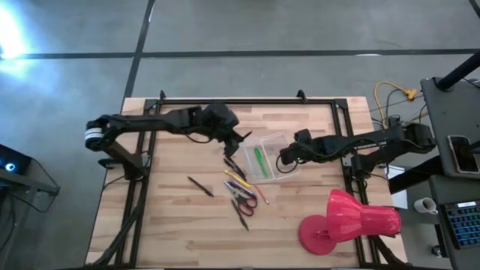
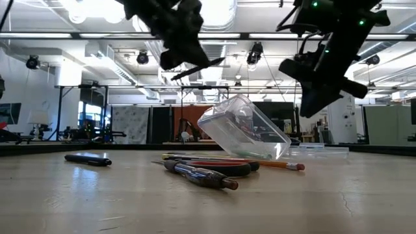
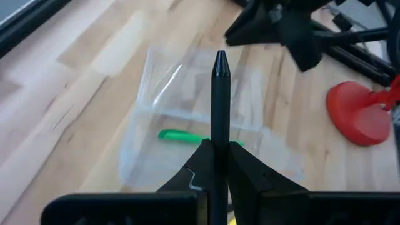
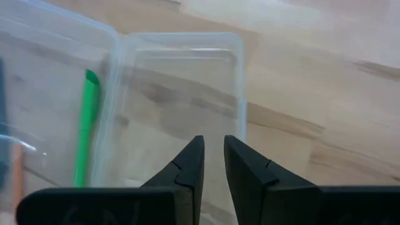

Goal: Pick & place school supplies into a supply box
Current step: Put the black pen into the transparent supply box

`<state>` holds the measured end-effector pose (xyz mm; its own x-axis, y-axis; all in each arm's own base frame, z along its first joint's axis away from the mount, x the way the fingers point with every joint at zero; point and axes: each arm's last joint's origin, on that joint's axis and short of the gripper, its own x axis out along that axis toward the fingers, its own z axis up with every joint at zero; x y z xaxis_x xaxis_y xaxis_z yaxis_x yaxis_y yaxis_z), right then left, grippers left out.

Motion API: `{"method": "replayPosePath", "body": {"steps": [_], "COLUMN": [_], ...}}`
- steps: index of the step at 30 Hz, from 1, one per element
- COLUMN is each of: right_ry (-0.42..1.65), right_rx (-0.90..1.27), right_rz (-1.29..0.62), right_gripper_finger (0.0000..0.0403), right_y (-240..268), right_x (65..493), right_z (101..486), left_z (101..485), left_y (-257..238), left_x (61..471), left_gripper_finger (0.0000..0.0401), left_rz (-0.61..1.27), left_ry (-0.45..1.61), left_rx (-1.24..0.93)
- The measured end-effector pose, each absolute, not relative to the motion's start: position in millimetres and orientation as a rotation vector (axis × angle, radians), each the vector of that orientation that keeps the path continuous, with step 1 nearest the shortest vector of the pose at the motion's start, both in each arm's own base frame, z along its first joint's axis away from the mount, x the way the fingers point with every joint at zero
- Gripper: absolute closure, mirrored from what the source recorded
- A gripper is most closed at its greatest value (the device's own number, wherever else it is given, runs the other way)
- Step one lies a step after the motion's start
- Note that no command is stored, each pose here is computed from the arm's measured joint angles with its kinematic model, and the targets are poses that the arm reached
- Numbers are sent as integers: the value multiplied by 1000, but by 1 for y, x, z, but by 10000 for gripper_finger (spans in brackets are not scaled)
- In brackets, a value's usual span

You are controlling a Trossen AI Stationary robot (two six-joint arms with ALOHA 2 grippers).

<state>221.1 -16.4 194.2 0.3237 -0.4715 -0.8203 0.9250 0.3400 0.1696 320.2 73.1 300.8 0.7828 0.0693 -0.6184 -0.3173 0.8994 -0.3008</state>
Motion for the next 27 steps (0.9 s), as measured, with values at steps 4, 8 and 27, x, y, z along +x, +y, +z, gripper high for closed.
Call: {"method": "replayPosePath", "body": {"steps": [4, 8, 27], "right_ry": [780, 840, 696], "right_rx": [698, 637, 664], "right_rz": [-995, -944, -943], "right_gripper_finger": [349, 349, 349], "right_y": [-16, -15, -17], "right_x": [223, 222, 201], "right_z": [193, 193, 224], "left_z": [287, 299, 320], "left_y": [64, 57, 62], "left_x": [301, 297, 377], "left_gripper_finger": [391, 391, 389], "left_rz": [159, 68, -305], "left_ry": [632, 512, 780], "left_rx": [-369, -233, 372]}}
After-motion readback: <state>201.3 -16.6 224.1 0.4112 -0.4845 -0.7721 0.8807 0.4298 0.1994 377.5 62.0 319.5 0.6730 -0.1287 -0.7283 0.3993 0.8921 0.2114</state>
